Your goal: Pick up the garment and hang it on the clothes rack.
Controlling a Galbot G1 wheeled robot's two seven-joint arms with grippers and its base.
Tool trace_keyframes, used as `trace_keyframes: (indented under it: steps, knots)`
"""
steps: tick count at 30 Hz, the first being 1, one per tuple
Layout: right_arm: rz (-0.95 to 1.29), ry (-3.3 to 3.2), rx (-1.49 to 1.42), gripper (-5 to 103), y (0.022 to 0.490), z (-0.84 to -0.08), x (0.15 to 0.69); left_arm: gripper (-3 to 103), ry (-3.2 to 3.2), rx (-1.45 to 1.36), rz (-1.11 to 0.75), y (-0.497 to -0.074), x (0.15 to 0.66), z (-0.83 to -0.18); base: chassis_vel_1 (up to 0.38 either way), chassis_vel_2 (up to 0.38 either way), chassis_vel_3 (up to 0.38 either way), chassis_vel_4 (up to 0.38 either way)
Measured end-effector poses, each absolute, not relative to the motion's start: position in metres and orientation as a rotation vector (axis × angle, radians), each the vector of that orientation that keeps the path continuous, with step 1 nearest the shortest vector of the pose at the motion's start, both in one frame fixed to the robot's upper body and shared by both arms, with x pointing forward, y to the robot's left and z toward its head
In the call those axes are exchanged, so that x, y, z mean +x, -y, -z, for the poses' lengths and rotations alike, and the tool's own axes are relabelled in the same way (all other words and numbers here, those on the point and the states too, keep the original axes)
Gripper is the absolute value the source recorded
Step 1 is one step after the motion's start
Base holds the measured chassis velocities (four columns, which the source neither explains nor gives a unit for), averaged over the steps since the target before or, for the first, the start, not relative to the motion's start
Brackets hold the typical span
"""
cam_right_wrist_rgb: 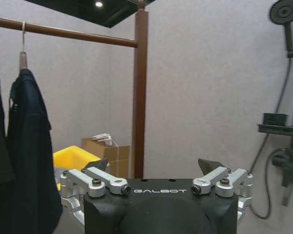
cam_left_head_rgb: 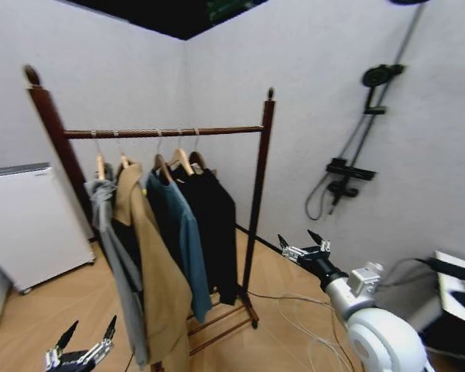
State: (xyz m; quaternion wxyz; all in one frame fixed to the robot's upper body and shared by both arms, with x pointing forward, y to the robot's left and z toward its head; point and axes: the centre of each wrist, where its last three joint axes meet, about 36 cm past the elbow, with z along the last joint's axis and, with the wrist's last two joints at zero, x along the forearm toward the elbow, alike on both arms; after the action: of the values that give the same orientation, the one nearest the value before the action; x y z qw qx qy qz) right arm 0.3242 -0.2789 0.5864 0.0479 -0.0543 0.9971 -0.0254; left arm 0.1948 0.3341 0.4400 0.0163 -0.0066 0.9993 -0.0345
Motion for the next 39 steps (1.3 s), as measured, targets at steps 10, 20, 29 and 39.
trace_keyframes:
  steps: [10,20,29,39]
  knots:
    - [0.073,-3.031,-0.187,100,0.2743,-0.5891,0.3185,100,-3.107,-0.020,0.107,-0.3341,0.1948,-0.4400,0.006,-0.262,-0.255,0.013]
    - [0.072,-3.024,-0.195,100,0.2739,-0.5908,0.3165,100,-3.107,-0.020,0.107,-0.3341,0.1948,-0.4400,0.044,-0.278,-0.290,0.031]
    - [0.067,-3.024,-0.204,100,0.2733,-0.5909,0.3162,100,-3.107,-0.020,0.107,-0.3341,0.1948,-0.4400,0.015,-0.274,-0.262,0.023]
    - [0.059,-3.019,-0.221,100,0.2718,-0.5914,0.3164,100,-3.107,-0.020,0.107,-0.3341,0.1948,-0.4400,0.026,-0.275,-0.283,0.032]
